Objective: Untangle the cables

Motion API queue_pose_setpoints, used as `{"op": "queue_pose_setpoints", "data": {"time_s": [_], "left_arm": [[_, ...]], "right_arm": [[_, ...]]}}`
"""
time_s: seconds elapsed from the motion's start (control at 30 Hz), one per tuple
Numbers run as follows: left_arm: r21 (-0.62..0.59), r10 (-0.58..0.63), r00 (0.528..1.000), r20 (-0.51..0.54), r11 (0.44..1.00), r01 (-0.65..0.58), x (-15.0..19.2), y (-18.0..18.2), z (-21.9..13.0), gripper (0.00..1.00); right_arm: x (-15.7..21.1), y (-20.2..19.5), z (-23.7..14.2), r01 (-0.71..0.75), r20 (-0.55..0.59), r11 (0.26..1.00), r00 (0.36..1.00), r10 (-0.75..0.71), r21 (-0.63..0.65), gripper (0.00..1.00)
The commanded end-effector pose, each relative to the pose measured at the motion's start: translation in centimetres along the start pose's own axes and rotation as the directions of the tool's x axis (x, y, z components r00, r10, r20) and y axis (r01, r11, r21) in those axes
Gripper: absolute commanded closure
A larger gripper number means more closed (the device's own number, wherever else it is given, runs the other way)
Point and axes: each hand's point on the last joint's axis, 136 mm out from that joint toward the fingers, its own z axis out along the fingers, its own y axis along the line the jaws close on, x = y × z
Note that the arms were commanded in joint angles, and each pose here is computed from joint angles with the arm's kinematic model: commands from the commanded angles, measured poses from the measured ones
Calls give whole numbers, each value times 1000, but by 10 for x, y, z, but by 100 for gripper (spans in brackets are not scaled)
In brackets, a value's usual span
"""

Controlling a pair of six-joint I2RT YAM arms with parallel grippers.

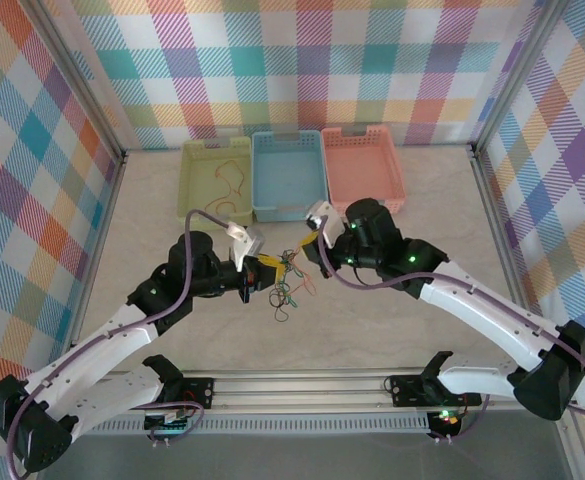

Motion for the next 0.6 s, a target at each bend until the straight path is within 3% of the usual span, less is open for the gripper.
{"op": "queue_pose_setpoints", "data": {"time_s": [0.0, 0.1, 0.17, 0.27, 0.4, 0.57], "left_arm": [[51, 52, 997, 59, 997, -55, -16, -17, -6, 100], [50, 52, 997, 63, 997, -56, -15, -17, -7, 100], [45, 52, 997, 62, 997, -55, -14, -16, -7, 100], [41, 49, 997, 58, 998, -51, -14, -14, -5, 100], [32, 36, 998, 50, 999, -38, -14, -11, -1, 100], [20, 29, 999, 39, 999, -30, -13, -7, 1, 100]], "right_arm": [[5, -41, -9, -130, 35, 984, 991, 127, 125, 100], [13, -62, -14, -217, 62, 966, 976, 210, 143, 100], [9, -55, -18, -184, 109, 978, 979, 174, 93, 100], [-11, -22, -33, -105, 216, 992, 969, 119, -72, 82], [-15, 14, -42, -60, 145, 975, 985, 92, -213, 66], [-15, 48, -42, -23, 75, 949, 996, 49, -315, 56]]}}
